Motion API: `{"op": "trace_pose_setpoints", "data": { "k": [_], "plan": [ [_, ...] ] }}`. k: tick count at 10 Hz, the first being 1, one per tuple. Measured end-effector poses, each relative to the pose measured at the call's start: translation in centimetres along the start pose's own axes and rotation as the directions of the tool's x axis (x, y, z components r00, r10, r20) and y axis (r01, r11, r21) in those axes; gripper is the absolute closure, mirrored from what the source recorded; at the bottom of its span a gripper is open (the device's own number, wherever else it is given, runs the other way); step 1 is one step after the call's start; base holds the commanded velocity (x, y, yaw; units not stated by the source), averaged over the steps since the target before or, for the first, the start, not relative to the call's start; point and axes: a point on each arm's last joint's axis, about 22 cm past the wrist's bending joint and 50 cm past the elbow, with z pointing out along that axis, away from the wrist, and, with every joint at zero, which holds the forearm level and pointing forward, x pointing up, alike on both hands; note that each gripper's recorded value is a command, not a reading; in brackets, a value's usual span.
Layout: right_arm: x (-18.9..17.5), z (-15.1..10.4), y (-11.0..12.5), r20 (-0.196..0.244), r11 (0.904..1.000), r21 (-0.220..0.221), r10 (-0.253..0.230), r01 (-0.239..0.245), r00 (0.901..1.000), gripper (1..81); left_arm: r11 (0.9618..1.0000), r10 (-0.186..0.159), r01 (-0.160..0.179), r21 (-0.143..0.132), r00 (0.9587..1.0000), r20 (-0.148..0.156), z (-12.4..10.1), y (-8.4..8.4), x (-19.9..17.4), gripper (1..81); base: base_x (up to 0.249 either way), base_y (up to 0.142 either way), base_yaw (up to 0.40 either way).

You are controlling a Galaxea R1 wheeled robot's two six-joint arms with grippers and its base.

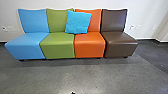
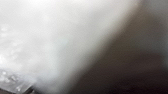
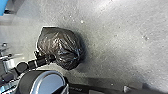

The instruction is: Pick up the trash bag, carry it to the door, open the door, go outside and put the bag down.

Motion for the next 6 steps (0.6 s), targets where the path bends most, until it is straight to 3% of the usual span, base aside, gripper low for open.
{"op": "trace_pose_setpoints", "data": {
  "k": [4,5,6],
  "plan": [
    [0.14,0.07,0.15,-0.006,1.0000,0.000,-0.002,0.002,1.0000,1.0,0.9999,0.012,-0.012,0.003,0.9999,-0.001,0.18,-0.19,0.04,1.0,0.000,0.000,0.000],
    [0.18,0.07,0.14,-0.007,1.0000,0.000,-0.003,0.003,1.0000,1.0,1.0000,0.009,-0.009,0.003,1.0000,-0.001,0.17,-0.22,0.04,81.1,0.000,0.000,0.000],
    [0.15,0.07,0.15,-0.006,1.0000,0.000,-0.002,0.002,1.0000,1.0,0.9998,0.022,-0.022,0.003,0.9998,0.002,0.22,-0.15,-0.07,81.1,0.000,0.000,0.000]
  ]
}}
